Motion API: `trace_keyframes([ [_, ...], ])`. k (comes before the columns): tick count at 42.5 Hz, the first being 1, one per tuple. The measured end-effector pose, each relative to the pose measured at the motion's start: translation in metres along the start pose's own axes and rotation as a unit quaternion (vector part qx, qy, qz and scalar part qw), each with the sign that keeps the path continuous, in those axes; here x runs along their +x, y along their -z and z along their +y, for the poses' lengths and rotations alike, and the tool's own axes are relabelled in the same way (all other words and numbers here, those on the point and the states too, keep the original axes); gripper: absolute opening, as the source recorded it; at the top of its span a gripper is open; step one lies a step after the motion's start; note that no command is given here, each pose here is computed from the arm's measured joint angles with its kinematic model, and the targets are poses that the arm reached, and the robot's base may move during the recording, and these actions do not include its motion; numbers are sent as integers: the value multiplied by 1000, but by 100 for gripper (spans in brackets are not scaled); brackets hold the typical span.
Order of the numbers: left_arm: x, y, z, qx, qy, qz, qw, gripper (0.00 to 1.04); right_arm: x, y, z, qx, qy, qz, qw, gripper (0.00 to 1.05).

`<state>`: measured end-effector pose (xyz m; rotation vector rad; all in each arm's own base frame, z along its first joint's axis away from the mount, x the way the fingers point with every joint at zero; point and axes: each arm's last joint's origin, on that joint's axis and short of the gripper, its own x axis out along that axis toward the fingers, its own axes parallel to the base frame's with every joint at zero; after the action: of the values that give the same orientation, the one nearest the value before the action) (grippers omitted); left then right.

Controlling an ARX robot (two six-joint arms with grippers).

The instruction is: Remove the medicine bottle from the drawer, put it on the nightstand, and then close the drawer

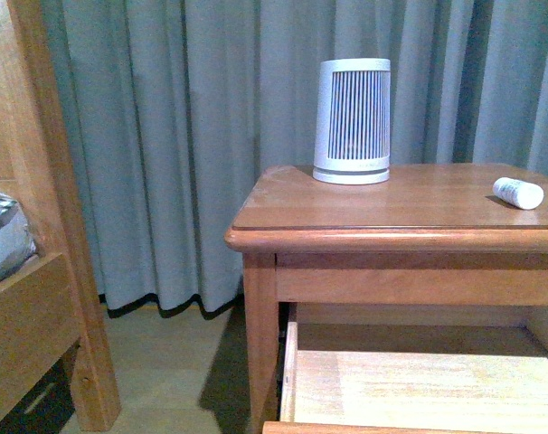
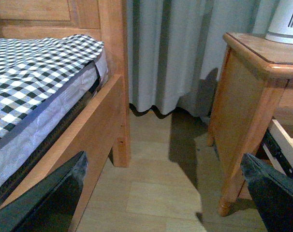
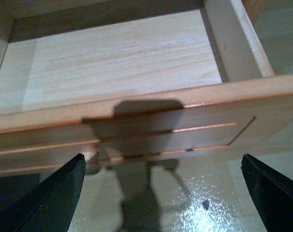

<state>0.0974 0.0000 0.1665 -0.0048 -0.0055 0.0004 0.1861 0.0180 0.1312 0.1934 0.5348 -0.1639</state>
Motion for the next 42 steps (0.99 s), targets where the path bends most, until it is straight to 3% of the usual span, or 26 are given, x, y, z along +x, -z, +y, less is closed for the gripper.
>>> trace_keyframes([
  [10,0,0,0,0,0,0,1000,98,60,18,5,-7,17,34,999,98],
  [20,0,0,0,0,0,0,1000,98,108,14,8,-25,58,-3,998,98],
  [24,0,0,0,0,0,0,1000,98,126,2,8,-38,74,-43,996,98],
  [32,0,0,0,0,0,0,1000,98,164,-48,-2,-58,110,-131,984,98],
  [35,0,0,0,0,0,0,1000,98,171,-65,-9,-64,123,-141,980,98],
  [42,0,0,0,0,0,0,1000,98,174,-68,-24,-72,138,-113,981,98],
])
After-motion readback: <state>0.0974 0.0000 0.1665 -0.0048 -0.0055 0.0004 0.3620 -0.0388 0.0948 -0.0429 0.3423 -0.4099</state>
